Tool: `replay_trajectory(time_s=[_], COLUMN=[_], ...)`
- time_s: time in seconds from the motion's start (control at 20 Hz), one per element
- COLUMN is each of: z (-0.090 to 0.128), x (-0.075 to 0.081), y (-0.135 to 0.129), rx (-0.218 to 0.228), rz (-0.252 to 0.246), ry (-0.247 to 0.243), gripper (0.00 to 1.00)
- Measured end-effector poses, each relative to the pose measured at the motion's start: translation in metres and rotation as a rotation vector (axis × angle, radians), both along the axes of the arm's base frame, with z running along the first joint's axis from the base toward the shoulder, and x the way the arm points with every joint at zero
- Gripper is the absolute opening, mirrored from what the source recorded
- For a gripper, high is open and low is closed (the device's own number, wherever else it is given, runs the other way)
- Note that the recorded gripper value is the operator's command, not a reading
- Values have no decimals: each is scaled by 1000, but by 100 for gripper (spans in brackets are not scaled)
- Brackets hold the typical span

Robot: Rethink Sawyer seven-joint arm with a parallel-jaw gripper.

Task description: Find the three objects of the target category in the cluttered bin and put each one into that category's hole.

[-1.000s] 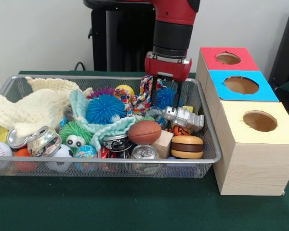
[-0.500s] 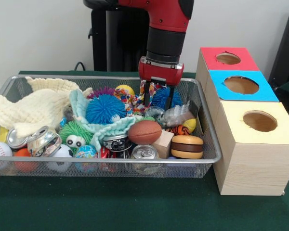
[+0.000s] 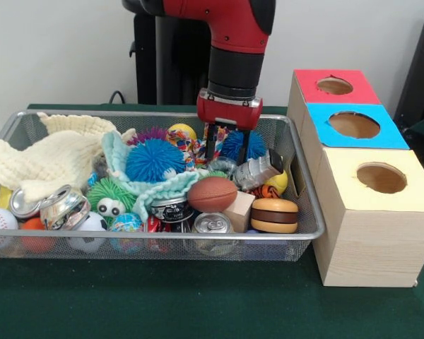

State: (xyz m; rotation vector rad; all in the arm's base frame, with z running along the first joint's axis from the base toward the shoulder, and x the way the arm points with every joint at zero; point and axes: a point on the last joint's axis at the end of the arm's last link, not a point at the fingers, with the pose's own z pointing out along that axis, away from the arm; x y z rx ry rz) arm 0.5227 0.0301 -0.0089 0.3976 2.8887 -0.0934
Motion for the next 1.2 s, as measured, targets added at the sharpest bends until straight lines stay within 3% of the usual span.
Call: replay_trajectory(time_s=[0.25,0.3,0.7,1.2], z=[-4,-5,-10,-13], x=[4,6,9,7], y=[-6,-3,5,7], rx=[29,41,59,64], rz=[-25,-26,-17,-16], ry=[-1,-3,-35,-29], gripper=[100,0,0,0])
